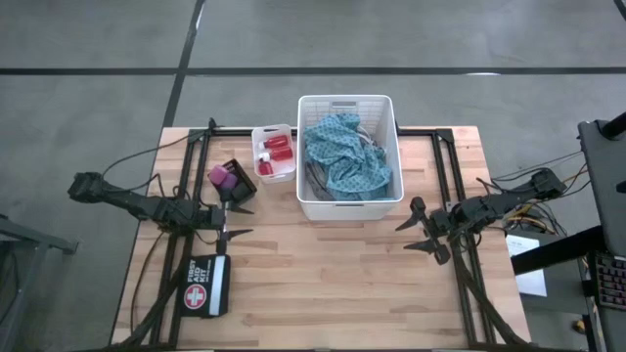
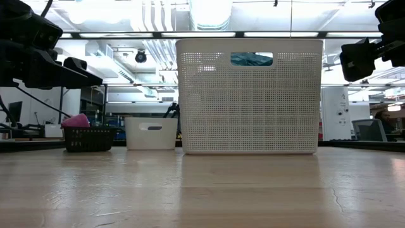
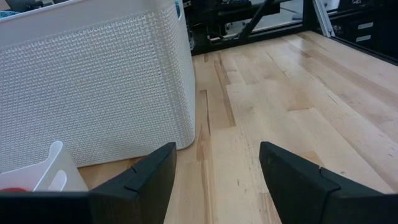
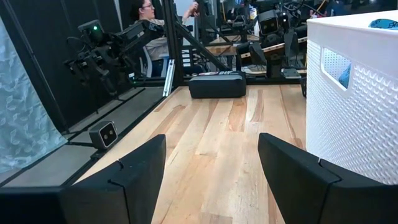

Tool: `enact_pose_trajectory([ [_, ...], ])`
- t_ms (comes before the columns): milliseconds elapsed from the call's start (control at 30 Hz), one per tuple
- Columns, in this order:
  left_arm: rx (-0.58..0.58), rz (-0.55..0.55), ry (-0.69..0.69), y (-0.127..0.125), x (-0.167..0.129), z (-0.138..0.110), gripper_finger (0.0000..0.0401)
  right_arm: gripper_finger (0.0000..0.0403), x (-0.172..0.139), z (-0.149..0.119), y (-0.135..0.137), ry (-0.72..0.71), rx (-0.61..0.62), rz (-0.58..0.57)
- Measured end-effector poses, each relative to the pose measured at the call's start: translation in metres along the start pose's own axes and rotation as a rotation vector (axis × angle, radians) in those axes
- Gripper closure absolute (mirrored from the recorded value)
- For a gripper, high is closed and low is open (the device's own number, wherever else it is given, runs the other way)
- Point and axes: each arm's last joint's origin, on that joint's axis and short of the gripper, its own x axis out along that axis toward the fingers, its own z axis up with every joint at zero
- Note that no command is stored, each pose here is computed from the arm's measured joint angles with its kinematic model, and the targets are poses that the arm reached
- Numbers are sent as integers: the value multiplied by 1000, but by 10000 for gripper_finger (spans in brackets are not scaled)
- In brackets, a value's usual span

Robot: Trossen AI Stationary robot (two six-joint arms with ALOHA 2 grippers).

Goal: Pick & Place Medicine items
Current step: Return to Home Position

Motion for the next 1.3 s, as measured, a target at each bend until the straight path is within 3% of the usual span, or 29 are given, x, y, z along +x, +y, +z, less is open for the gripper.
enact_pose_trajectory([
  [1300,0,0,0,0,0,0,165,147,0,0,0,0,0,0],
])
